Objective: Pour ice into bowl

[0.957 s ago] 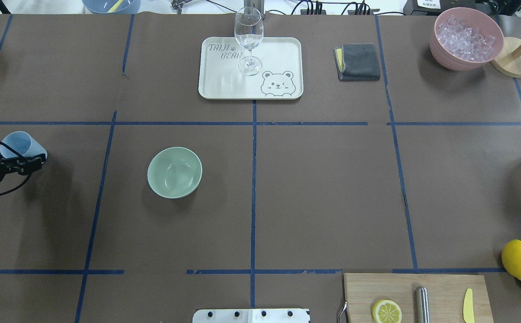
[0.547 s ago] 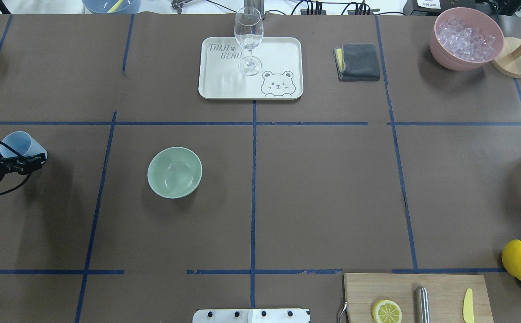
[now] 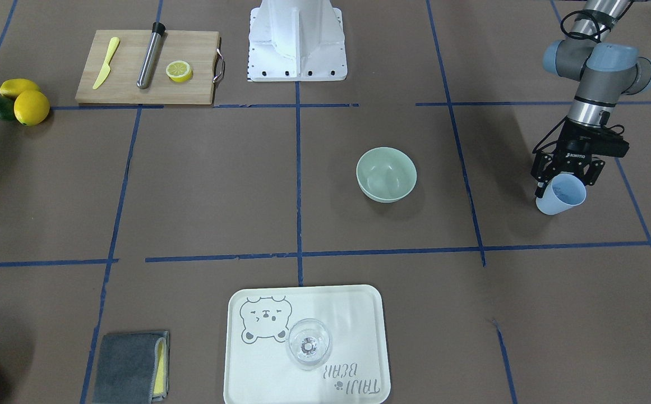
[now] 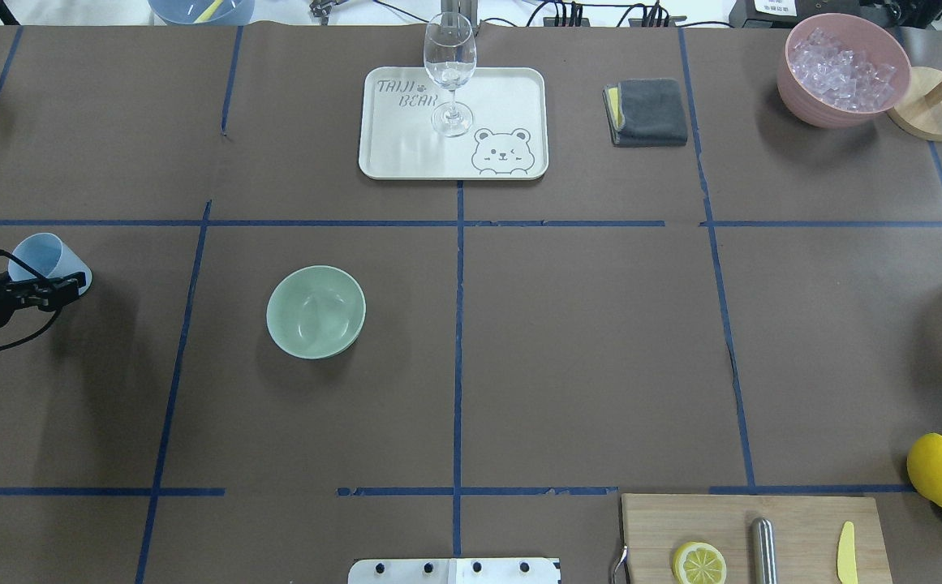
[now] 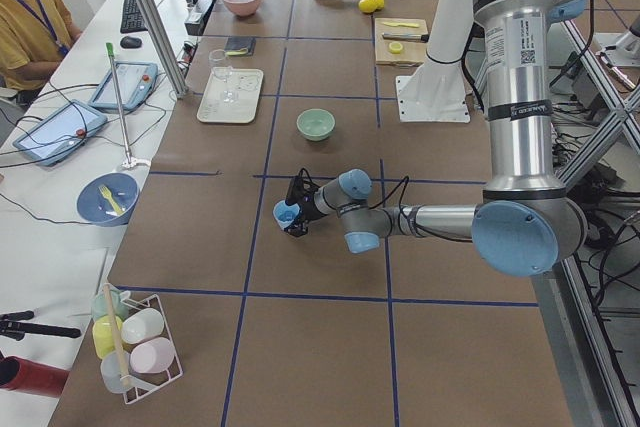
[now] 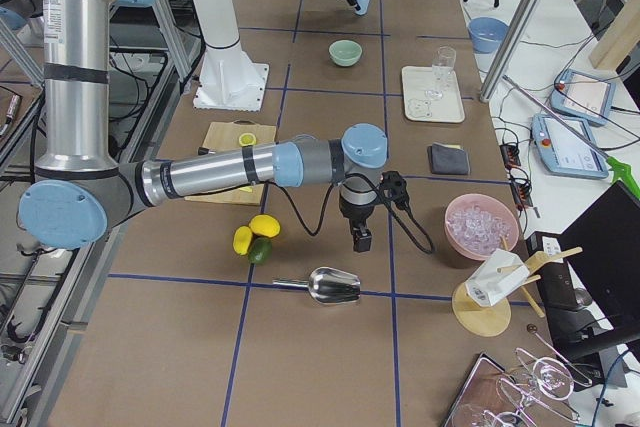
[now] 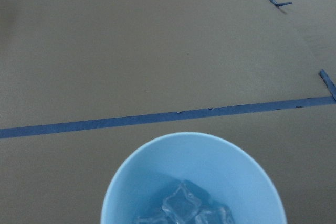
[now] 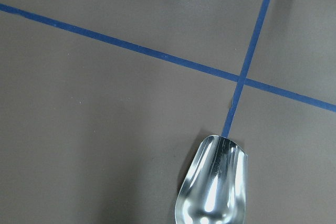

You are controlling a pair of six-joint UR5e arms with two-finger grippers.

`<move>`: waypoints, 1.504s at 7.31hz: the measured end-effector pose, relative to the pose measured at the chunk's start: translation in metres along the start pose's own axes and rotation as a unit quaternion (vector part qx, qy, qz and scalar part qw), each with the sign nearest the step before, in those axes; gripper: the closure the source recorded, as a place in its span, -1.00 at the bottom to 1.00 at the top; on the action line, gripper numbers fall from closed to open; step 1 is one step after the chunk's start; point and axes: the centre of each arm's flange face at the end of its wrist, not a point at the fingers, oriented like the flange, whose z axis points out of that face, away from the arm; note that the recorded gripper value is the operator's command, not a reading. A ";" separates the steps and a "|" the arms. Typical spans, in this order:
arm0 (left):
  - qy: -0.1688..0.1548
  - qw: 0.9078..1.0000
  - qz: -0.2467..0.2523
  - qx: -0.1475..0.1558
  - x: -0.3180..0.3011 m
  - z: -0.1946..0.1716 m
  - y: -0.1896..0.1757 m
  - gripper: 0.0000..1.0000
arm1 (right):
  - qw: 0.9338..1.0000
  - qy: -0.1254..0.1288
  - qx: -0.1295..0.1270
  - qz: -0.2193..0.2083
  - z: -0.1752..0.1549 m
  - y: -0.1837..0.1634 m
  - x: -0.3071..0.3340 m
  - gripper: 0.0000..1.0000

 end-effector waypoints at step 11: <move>0.031 0.929 0.348 0.117 0.169 -0.014 -0.152 1.00 | 1.000 0.001 -0.004 0.007 0.002 0.012 0.010 -1.00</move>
